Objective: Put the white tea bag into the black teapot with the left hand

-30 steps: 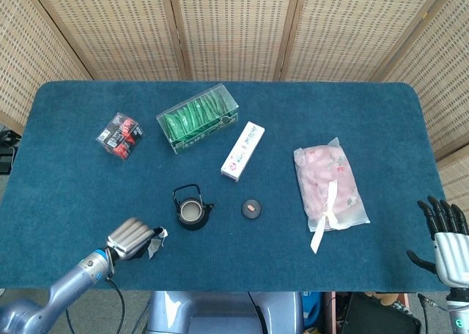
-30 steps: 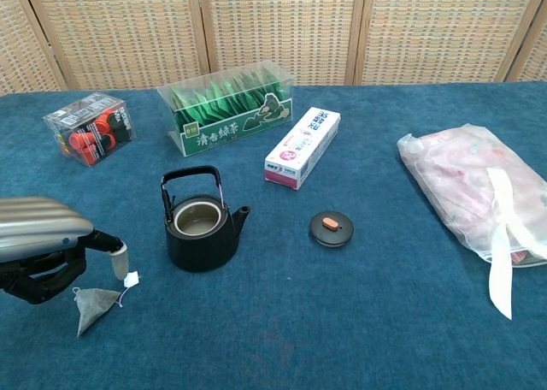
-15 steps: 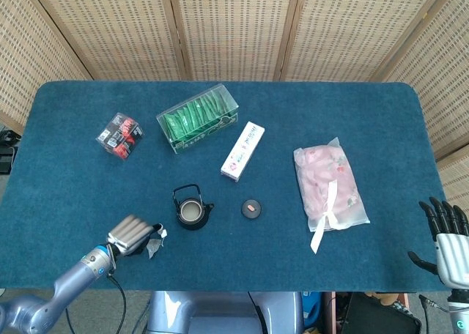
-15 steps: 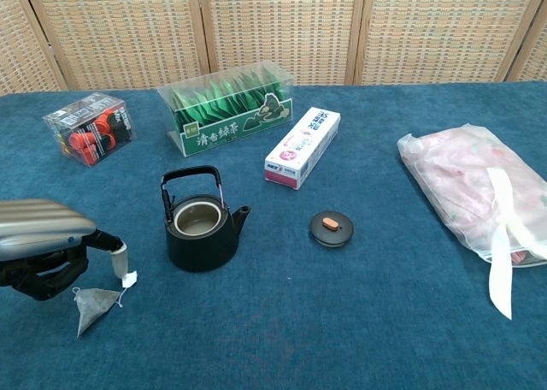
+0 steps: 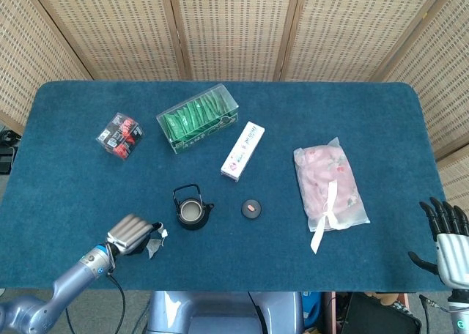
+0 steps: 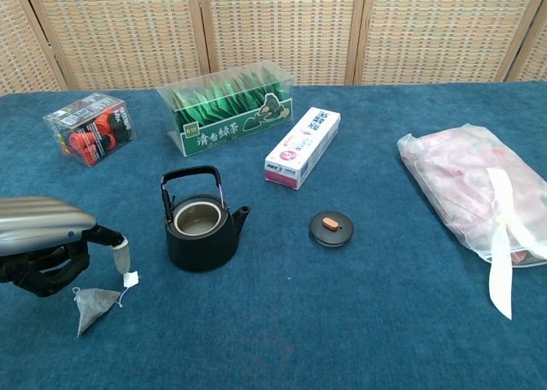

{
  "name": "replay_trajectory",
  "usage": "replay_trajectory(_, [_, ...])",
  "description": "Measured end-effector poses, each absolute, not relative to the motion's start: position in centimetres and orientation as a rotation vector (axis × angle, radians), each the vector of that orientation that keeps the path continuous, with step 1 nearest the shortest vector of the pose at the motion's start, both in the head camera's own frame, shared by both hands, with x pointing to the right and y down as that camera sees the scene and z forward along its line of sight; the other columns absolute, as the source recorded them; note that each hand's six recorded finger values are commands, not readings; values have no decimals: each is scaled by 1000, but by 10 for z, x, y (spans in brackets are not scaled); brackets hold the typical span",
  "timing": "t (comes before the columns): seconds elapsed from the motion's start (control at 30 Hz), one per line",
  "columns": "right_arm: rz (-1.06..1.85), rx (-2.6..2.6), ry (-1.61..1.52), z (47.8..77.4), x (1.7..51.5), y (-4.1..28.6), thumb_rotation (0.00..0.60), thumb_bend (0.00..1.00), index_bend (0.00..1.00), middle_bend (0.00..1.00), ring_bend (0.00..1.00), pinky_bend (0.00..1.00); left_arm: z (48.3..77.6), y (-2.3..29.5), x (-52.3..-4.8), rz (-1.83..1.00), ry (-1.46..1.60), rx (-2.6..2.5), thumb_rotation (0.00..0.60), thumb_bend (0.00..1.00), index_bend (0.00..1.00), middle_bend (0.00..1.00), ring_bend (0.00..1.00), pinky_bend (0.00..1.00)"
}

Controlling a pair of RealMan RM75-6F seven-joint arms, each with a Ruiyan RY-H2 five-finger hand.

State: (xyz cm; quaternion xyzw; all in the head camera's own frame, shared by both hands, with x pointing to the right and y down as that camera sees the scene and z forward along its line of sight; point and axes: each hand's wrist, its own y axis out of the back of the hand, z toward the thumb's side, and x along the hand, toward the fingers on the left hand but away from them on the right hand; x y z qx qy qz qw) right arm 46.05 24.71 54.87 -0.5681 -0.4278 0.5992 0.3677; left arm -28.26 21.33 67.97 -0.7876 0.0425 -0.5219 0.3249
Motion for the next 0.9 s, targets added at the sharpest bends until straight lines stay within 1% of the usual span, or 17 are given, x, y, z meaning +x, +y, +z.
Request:
replay_trajectory(0.23, [1546, -1455, -1108, 548, 464, 250, 600, 172, 122, 120, 28, 81, 687, 221, -274, -1357, 65, -2085, 600, 828, 313, 837, 793, 679])
replay_trajectory(0.5, [1546, -1455, -1111, 548, 464, 251, 600, 173, 122, 120, 28, 81, 690, 219, -277, -1375, 76, -2053, 600, 828, 313, 837, 793, 679])
replay_trajectory(0.9, [1542, -1454, -1111, 547, 463, 251, 600, 173, 122, 120, 28, 81, 692, 209, -305, -1470, 123, -1993, 600, 828, 313, 837, 793, 679])
